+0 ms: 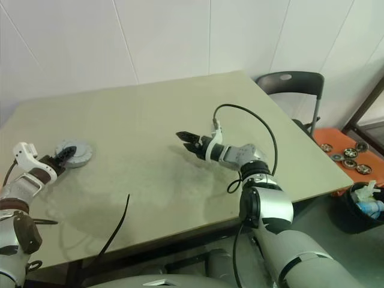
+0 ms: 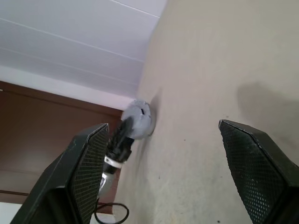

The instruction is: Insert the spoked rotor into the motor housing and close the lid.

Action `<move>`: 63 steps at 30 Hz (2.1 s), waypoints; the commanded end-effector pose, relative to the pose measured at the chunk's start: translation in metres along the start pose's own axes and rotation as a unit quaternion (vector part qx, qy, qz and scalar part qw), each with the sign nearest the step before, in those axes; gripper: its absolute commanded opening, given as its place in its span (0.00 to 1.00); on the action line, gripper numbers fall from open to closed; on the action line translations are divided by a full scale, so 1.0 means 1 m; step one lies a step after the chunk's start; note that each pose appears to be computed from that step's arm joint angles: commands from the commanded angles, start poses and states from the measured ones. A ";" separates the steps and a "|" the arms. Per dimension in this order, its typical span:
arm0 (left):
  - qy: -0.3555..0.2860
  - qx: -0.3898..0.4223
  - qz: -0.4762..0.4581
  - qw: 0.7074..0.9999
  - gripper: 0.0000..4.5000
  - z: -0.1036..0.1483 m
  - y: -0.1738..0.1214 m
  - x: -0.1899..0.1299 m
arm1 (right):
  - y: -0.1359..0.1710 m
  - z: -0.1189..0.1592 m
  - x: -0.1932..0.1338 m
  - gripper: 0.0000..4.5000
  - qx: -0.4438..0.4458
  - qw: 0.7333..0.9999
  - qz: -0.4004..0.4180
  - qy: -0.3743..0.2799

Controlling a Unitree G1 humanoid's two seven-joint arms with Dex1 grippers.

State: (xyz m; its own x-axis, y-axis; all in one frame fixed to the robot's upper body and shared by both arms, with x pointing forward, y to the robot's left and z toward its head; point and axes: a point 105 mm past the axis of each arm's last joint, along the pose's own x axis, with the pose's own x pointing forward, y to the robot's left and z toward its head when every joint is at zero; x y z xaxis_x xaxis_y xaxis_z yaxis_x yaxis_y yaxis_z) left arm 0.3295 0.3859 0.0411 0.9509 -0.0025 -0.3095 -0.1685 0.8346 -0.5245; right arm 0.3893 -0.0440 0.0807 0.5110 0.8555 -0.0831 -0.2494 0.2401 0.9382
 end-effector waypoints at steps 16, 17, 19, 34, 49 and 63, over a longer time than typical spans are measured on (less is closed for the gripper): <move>-0.070 0.075 0.041 0.994 0.88 0.059 0.029 -0.039 | 0.017 0.003 0.010 0.88 -0.023 0.999 0.030 -0.001; -0.072 0.079 0.035 0.994 0.88 0.062 0.026 -0.038 | 0.017 0.003 0.010 0.88 -0.023 0.999 0.031 -0.001; -0.075 0.086 0.020 0.993 0.88 0.066 0.020 -0.036 | 0.018 0.004 0.010 0.88 -0.027 0.999 0.033 0.000; 0.077 0.270 -0.465 0.840 0.88 0.015 -0.217 -0.016 | 0.076 0.027 -0.020 0.88 -0.370 0.914 0.125 0.108; 0.197 0.341 -0.622 0.677 0.88 -0.048 -0.278 -0.059 | 0.080 -0.012 -0.057 0.88 -0.644 0.681 0.204 0.282; 0.203 0.360 -0.592 0.691 0.88 -0.048 -0.258 -0.062 | 0.080 -0.001 -0.054 0.88 -0.641 0.693 0.182 0.274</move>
State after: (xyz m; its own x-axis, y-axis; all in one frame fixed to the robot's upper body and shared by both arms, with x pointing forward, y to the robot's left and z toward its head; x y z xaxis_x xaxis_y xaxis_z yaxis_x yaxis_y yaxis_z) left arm 0.3015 0.1440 0.1440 0.1224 -0.9490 -0.2904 0.9680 0.1788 -0.1763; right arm 0.3362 -0.0752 0.1407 -0.0970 0.9215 -0.3761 -0.9914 -0.1228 -0.0452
